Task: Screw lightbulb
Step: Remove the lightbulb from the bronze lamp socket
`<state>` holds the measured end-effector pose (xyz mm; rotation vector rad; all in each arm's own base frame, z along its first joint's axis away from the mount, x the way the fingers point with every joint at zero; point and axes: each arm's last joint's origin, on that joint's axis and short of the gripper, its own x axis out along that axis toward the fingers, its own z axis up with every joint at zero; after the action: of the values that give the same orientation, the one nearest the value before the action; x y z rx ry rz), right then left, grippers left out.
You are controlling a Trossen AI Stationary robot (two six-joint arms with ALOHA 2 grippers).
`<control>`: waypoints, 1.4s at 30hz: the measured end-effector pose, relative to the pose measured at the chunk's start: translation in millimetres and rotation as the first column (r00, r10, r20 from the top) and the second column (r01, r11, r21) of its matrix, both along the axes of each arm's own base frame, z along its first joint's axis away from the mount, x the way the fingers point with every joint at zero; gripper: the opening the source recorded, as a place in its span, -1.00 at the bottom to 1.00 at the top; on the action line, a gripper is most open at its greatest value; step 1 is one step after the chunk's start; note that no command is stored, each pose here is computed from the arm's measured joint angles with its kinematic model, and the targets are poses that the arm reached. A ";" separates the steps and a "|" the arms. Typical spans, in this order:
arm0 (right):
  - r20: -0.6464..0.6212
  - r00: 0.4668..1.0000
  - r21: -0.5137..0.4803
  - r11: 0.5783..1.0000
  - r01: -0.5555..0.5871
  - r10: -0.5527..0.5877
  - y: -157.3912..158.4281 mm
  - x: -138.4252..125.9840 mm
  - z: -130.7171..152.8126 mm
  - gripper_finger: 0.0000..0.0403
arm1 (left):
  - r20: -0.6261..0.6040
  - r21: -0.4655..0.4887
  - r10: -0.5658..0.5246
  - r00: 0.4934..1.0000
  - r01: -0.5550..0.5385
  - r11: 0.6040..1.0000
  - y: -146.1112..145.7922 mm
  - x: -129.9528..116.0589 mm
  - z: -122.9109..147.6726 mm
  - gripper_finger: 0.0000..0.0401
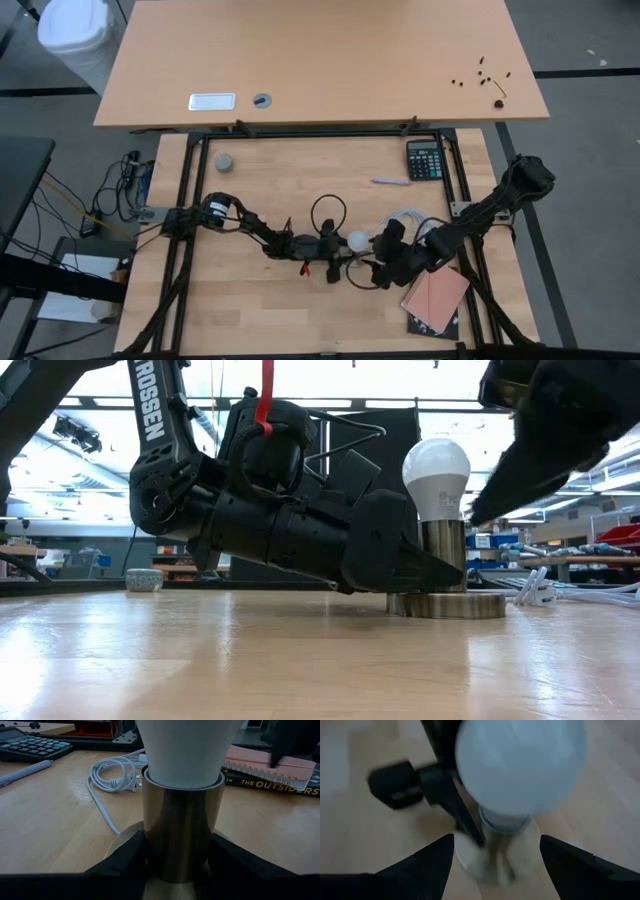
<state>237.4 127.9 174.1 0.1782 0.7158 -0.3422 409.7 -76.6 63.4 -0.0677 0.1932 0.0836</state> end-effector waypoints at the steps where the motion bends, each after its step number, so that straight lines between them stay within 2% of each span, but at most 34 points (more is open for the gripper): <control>1: 0.032 0.999 -0.007 1.000 -0.010 0.010 -0.7 1.3 -1.6 0.51 | 0.000 0.000 0.000 1.000 0.000 1.000 0.0 0.0 0.0 -0.04; 7: 0.118 0.993 -0.017 1.000 -0.010 0.012 -7.4 4.8 -7.3 0.51 | 0.000 -0.001 0.003 1.000 -0.003 1.000 0.1 -0.1 -0.1 -0.04; 17: 0.146 0.989 -0.051 0.999 0.007 0.000 -10.0 5.4 -8.0 0.51 | 0.000 0.004 0.003 1.000 -0.003 1.000 0.1 -0.1 -0.3 -0.03; 23: 0.144 0.990 -0.051 0.999 0.007 0.000 -10.0 5.2 -8.2 0.51 | 0.018 -0.006 -0.032 0.999 0.032 0.999 -0.8 -0.3 1.9 0.17; 29: 0.142 0.990 -0.054 0.998 -0.017 0.024 -5.3 3.0 -8.2 0.51 | -0.029 0.013 -0.069 0.997 0.069 0.998 -1.3 -3.5 13.2 0.38; 36: 0.145 0.988 -0.055 0.997 -0.048 0.055 1.7 -0.2 -7.8 0.51 | -0.019 0.024 -0.057 0.998 0.058 0.998 1.3 -14.8 30.9 0.39; 42: 0.142 0.989 -0.062 0.997 -0.035 0.044 -1.7 1.3 -7.9 0.51 | -0.021 0.027 -0.048 0.999 0.049 0.998 1.7 -15.5 30.8 0.39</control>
<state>238.7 126.2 166.2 0.1310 0.5659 -0.3091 394.2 -74.9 94.2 -0.0349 0.2142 0.0388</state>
